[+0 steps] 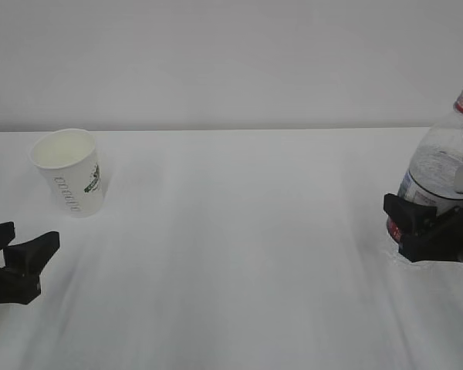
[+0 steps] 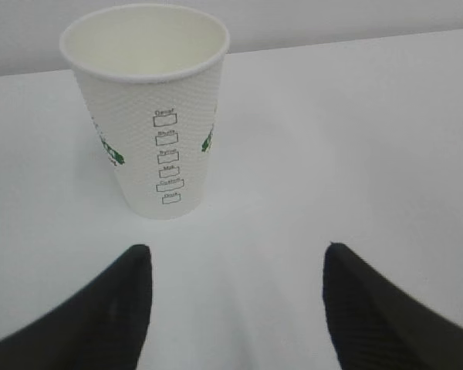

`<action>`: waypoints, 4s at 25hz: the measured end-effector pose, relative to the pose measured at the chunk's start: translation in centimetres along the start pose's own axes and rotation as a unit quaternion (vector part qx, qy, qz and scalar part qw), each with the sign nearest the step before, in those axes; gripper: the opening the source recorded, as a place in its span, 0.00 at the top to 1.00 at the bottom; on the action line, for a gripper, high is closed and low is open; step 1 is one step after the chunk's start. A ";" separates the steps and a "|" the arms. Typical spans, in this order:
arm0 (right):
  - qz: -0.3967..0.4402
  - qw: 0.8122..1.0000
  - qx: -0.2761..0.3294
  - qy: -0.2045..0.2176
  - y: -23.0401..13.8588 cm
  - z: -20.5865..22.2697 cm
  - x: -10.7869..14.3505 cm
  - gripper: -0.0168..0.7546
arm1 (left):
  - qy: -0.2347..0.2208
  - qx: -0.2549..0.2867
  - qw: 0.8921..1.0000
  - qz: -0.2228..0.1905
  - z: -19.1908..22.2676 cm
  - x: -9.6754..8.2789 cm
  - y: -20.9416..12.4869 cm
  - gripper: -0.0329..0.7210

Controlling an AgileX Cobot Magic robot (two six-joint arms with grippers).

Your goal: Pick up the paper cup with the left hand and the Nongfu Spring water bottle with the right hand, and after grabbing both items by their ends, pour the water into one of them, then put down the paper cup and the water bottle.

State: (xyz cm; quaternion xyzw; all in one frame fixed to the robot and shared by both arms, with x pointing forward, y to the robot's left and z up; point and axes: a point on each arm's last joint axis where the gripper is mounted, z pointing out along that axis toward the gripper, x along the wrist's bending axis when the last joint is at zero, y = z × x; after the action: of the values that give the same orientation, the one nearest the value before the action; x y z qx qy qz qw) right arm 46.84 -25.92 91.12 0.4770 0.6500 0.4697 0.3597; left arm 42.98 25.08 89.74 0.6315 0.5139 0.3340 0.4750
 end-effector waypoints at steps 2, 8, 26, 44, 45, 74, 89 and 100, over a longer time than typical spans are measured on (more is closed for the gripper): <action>0.000 1.000 0.001 0.000 0.0 0.0 0.0 0.34 | 0.000 -0.002 1.000 0.005 0.5 0.0 0.1 0.28; -0.001 1.000 0.003 0.000 -0.1 0.0 0.0 0.34 | 0.013 -0.013 1.000 0.005 1.9 0.3 0.6 0.14; -0.001 1.000 0.002 0.000 0.0 0.0 0.0 0.34 | 0.043 -0.003 0.999 -0.007 6.2 0.9 0.0 0.05; -0.010 1.000 -0.009 0.000 0.2 0.0 0.0 0.34 | 0.013 -0.021 1.000 -0.006 6.6 5.0 0.9 0.12; -0.010 1.000 -0.010 0.000 0.2 0.0 0.0 0.34 | 0.002 -0.019 1.000 -0.002 6.9 4.9 1.0 0.12; -0.012 1.000 -0.020 0.000 0.4 0.0 0.0 0.34 | -0.012 0.009 1.000 0.005 7.6 5.0 1.0 0.17; -0.013 1.000 -0.021 0.000 0.4 0.0 0.0 0.34 | -0.013 0.021 1.000 -0.015 8.3 5.2 -0.2 0.10; -0.013 1.000 -0.023 0.000 0.4 0.0 0.0 0.34 | -0.006 0.002 1.000 -0.026 9.1 5.5 -0.5 0.10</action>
State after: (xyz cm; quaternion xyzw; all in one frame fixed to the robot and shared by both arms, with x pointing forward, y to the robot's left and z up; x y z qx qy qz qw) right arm 46.94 -25.87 91.53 0.4604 0.6453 0.4799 0.3760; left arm 52.46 28.07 85.97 0.6208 0.5278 0.3163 0.4857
